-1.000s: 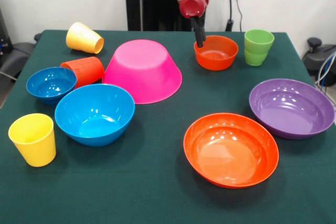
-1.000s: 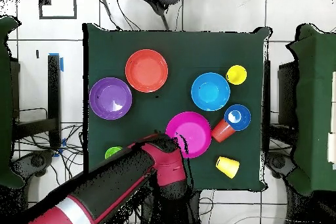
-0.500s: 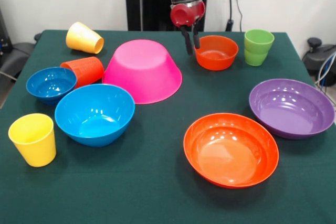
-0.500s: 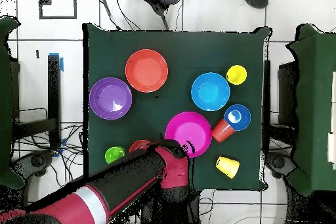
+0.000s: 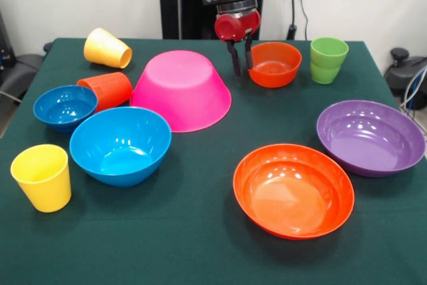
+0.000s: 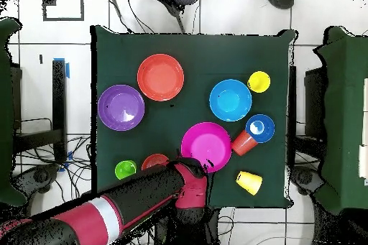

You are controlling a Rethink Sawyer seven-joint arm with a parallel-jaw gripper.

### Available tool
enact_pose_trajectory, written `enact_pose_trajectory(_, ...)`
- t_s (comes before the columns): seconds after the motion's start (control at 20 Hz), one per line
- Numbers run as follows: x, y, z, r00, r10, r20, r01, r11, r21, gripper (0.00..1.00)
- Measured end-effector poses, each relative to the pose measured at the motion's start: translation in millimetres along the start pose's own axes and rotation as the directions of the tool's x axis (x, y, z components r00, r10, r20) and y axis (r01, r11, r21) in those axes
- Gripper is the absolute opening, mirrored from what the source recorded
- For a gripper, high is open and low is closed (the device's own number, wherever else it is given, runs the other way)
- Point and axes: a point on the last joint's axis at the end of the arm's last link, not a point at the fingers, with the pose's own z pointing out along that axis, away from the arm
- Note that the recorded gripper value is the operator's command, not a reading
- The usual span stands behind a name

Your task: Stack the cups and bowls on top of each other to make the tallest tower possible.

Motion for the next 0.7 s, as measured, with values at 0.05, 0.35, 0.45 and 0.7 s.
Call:
enact_pose_trajectory(0.05,0.2,0.2,0.1,1.0000,0.005,0.003,-0.005,1.0000,0.003,1.00)
enact_pose_trajectory(0.35,1.4,0.9,0.8,0.9996,0.018,0.021,-0.018,0.9998,0.009,1.00)
enact_pose_trajectory(0.45,1.6,1.1,0.5,0.9995,0.019,0.026,-0.019,0.9998,0.008,1.00)
enact_pose_trajectory(0.7,1.9,2.8,-1.5,0.9993,0.011,0.034,-0.011,0.9999,-0.001,1.00)
